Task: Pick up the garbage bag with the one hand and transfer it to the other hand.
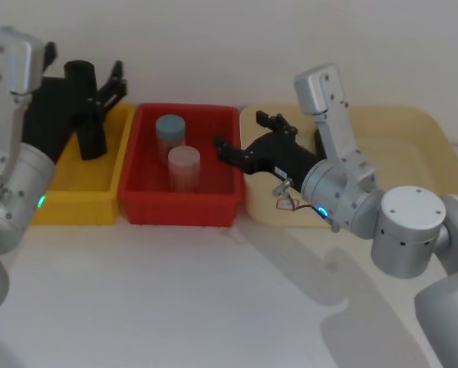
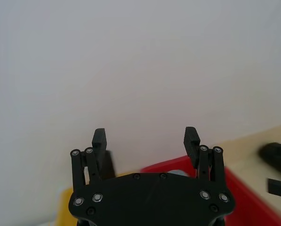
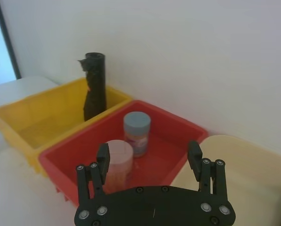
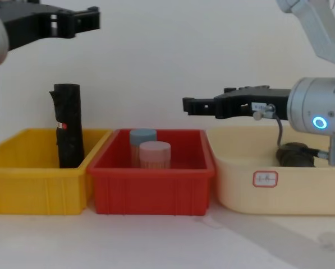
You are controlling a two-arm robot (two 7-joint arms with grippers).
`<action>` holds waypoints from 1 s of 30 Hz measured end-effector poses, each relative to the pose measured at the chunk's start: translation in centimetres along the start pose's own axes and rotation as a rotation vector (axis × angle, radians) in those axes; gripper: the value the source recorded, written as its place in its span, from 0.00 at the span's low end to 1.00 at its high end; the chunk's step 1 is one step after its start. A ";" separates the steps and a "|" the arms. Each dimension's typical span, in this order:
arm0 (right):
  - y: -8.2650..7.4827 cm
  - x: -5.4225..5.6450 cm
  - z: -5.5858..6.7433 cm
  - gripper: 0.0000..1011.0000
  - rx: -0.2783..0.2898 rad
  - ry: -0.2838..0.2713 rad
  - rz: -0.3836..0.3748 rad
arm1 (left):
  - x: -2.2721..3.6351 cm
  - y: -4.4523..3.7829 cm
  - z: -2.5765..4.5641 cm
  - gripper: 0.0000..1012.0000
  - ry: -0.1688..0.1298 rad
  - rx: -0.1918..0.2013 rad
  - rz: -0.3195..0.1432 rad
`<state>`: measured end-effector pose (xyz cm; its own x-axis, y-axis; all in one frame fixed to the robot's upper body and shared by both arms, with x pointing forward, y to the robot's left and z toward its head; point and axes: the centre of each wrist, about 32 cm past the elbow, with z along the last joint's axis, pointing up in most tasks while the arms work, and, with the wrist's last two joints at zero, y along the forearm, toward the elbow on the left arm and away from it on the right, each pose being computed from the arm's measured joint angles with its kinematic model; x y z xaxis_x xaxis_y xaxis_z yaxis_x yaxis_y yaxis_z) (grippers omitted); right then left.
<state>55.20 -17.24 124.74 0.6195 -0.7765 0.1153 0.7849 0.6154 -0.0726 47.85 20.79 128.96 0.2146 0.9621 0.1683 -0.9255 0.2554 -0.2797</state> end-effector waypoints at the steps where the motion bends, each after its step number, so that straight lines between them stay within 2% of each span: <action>1: 0.0 -0.1 0.0 0.99 -0.001 -0.001 0.005 | 0.05 0.12 0.00 0.99 -0.003 0.002 0.012; 8: 0.5 -0.6 -0.1 0.99 -0.009 -0.012 0.051 | 0.50 1.08 0.01 0.99 -0.028 0.015 0.110; 10: 0.6 -0.8 -0.1 0.99 -0.012 -0.015 0.063 | 0.70 1.52 -0.03 0.99 -0.039 0.022 0.156; 11: 0.7 -0.9 -0.1 0.99 -0.015 -0.018 0.074 | 0.70 1.52 -0.03 0.99 -0.039 0.022 0.156; 13: 0.9 -1.1 -0.1 0.99 -0.020 -0.023 0.089 | 0.99 1.96 -0.02 0.99 -0.050 0.028 0.204; 14: 1.0 -1.1 -0.1 0.99 -0.022 -0.025 0.094 | 0.99 1.96 -0.02 0.99 -0.050 0.028 0.204; 17: 1.4 -1.4 -0.2 0.99 -0.031 -0.035 0.114 | 1.30 2.42 -0.06 0.99 -0.062 0.035 0.250; 30: 3.7 -1.3 -1.0 0.99 -0.069 -0.072 0.169 | 1.83 3.27 -0.11 0.99 -0.083 0.047 0.330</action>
<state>57.30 -14.12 123.35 0.7417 -0.6497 0.1666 0.6705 0.7235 -0.1643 45.25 23.40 128.25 -0.1234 0.9805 0.1527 -0.9546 -0.0752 -0.2882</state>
